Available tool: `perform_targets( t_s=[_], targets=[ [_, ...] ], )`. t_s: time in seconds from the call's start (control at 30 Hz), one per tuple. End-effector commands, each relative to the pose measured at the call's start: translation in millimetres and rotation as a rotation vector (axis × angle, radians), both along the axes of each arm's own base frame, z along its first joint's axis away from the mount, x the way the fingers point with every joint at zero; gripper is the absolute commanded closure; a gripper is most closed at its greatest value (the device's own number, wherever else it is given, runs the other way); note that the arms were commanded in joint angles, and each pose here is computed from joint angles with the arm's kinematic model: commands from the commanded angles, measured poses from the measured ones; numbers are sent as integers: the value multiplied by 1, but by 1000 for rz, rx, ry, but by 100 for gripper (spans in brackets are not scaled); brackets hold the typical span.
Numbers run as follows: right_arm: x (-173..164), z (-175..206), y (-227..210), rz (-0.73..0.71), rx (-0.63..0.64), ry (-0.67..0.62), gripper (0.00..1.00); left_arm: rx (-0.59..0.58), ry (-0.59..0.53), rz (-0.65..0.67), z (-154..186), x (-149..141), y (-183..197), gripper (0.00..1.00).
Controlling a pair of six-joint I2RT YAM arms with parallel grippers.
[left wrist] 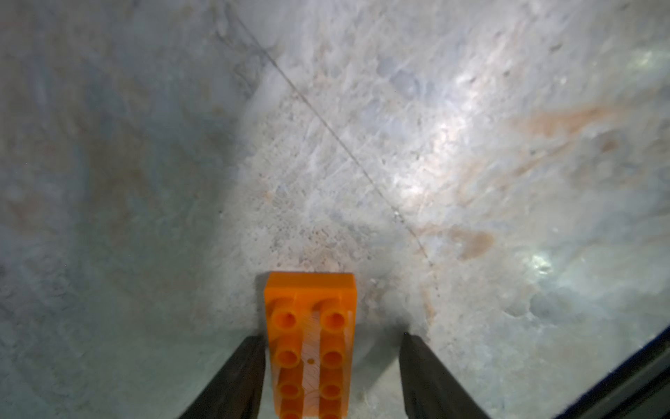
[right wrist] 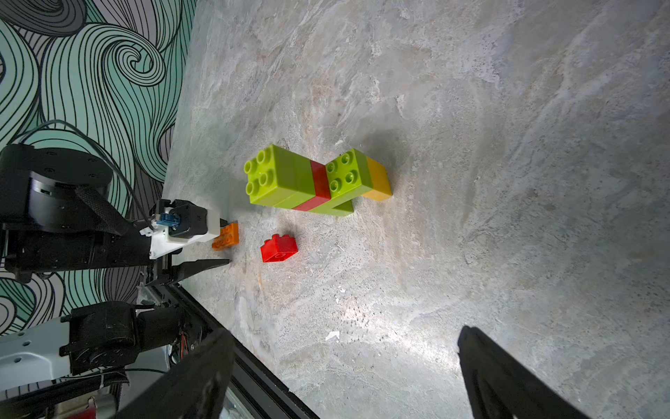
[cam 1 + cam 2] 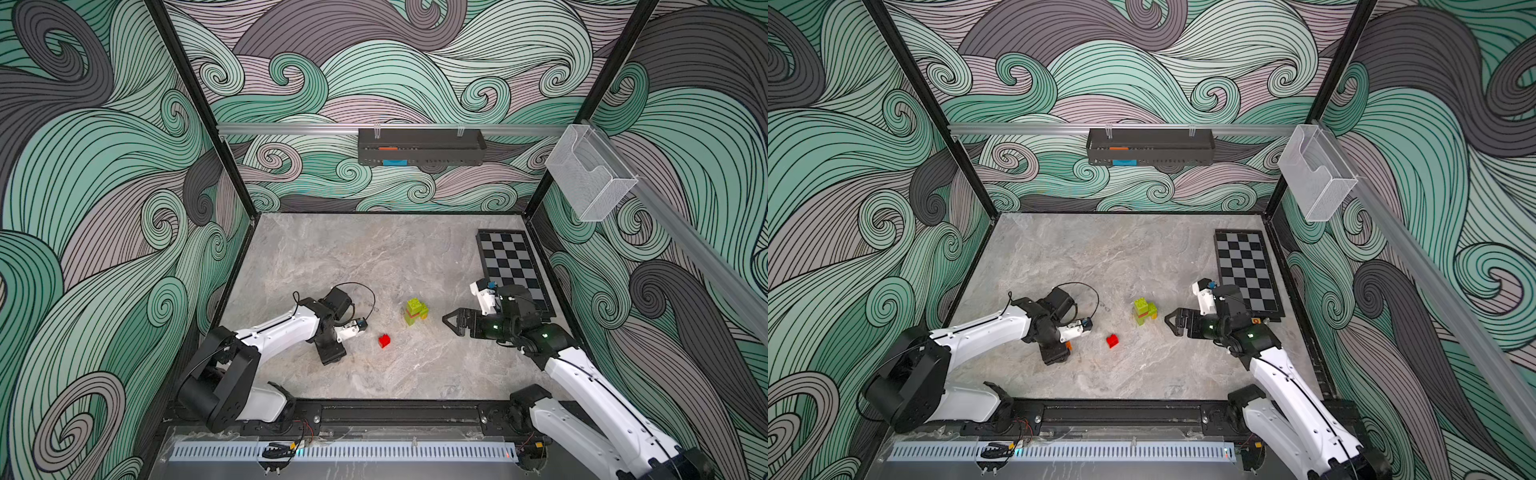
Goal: Assemble a giraffe with lego
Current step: Pick up the lego brick from the center of the board.
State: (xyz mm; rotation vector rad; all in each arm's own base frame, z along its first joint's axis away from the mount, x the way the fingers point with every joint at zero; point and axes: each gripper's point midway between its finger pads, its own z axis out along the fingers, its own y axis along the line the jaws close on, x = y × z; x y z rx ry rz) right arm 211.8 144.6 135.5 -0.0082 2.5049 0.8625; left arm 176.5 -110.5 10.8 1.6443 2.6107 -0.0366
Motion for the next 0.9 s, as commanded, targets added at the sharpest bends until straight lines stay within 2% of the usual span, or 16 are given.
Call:
perform_targets(
  t_s=[0.0,0.1,0.23,0.43,0.67,0.87],
  targets=[
    [4,8,-1,0,-8,-20,1,16,9,-14,-4,-1,4,48],
    [4,8,-1,1,-10,-21,1,16,24,-16,-8,-5,6,53],
    [5,8,-1,4,-10,-20,1,-1,25,-17,-6,-4,2,68],
    [6,9,0,7,-10,-20,1,-44,0,-7,8,4,-7,76],
    [7,4,1,11,-17,-3,1,-142,3,-9,52,18,-33,81],
    [14,3,3,15,-20,4,1,-163,11,-11,103,42,-72,81]
  ],
)
